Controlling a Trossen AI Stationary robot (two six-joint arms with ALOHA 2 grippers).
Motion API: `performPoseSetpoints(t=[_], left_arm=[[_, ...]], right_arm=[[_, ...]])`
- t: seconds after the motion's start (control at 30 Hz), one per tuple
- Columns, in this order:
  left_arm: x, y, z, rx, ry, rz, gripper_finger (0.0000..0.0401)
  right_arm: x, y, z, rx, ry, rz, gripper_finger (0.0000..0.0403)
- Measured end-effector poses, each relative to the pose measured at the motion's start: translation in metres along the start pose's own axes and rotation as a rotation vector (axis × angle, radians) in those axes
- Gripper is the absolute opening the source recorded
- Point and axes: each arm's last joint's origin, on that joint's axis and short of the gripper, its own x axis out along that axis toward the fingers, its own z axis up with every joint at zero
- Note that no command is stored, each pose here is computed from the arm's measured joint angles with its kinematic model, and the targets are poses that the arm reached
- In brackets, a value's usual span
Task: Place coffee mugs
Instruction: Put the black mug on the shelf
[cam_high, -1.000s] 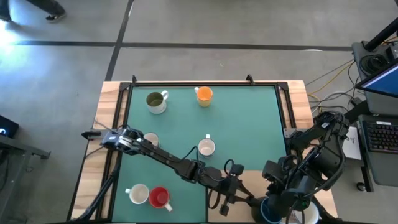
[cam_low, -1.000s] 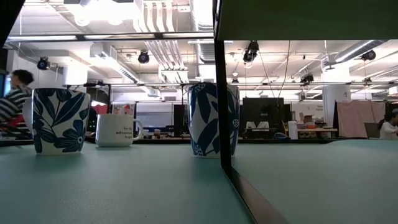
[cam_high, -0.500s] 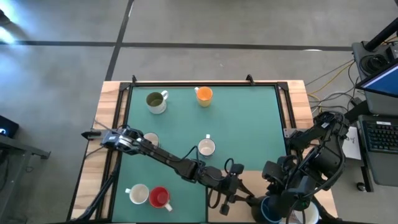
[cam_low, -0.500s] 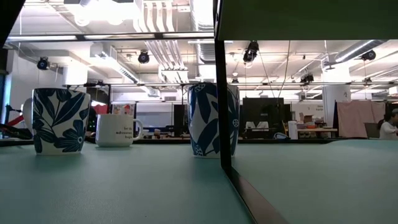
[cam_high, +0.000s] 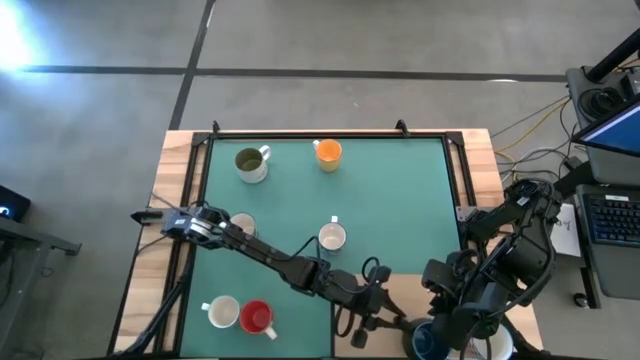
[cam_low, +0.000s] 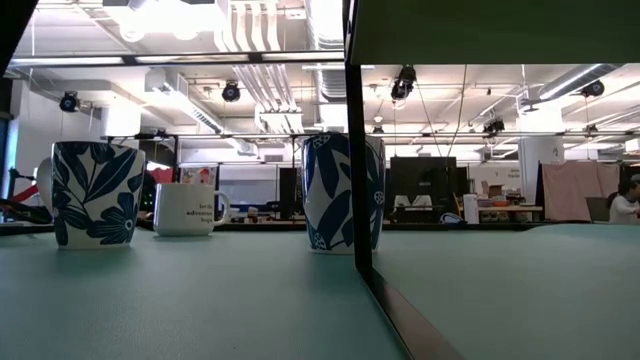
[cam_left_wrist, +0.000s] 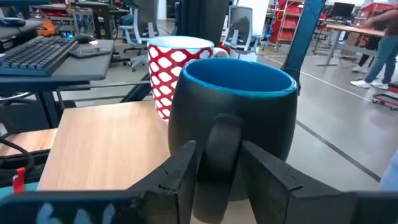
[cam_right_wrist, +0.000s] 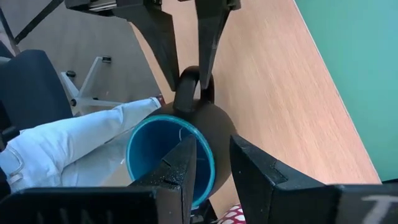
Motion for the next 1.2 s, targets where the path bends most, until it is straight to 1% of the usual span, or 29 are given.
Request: performPoseSetpoints(t=[0.2, 0.37, 0.47, 0.53, 0.67, 0.73, 0.83, 0.93, 1.07, 1.2], left_arm=[[0.000, 0.001, -0.001, 0.001, 0.013, 0.004, 0.0122], [-0.001, 0.001, -0.001, 0.001, 0.030, 0.011, 0.0123], [-0.002, 0.000, 0.002, 0.002, 0.028, 0.011, 0.0123], [-0.002, 0.000, 0.004, 0.009, 0.051, 0.012, 0.0123], [-0.005, -0.001, 0.018, 0.057, 0.154, 0.024, 0.0123], [-0.010, -0.002, 0.032, 0.086, 0.211, 0.035, 0.0123], [-0.017, -0.004, 0.053, 0.116, 0.289, 0.034, 0.0123], [-0.025, -0.006, 0.067, 0.126, 0.362, 0.036, 0.0123], [-0.034, -0.007, 0.077, 0.126, 0.444, 0.036, 0.0123], [-0.044, -0.005, 0.078, 0.096, 0.548, -0.012, 0.0123]], right_arm=[[0.000, 0.001, -0.001, 0.006, 0.034, 0.015, 0.0086], [0.003, 0.008, -0.008, 0.001, 0.047, 0.045, 0.0086], [0.006, 0.009, -0.010, 0.013, 0.056, 0.035, 0.0086], [0.008, 0.011, -0.013, 0.009, 0.061, 0.033, 0.0086], [0.012, 0.010, -0.015, 0.001, 0.075, 0.005, 0.0086], [0.013, 0.008, -0.016, 0.005, 0.079, -0.023, 0.0086], [0.013, 0.006, -0.016, 0.006, 0.082, -0.037, 0.0086], [0.013, 0.006, -0.017, 0.002, 0.082, -0.037, 0.0086], [0.018, 0.006, -0.017, -0.005, 0.056, -0.061, 0.0086], [0.025, 0.004, -0.016, -0.008, 0.022, -0.099, 0.0086]])
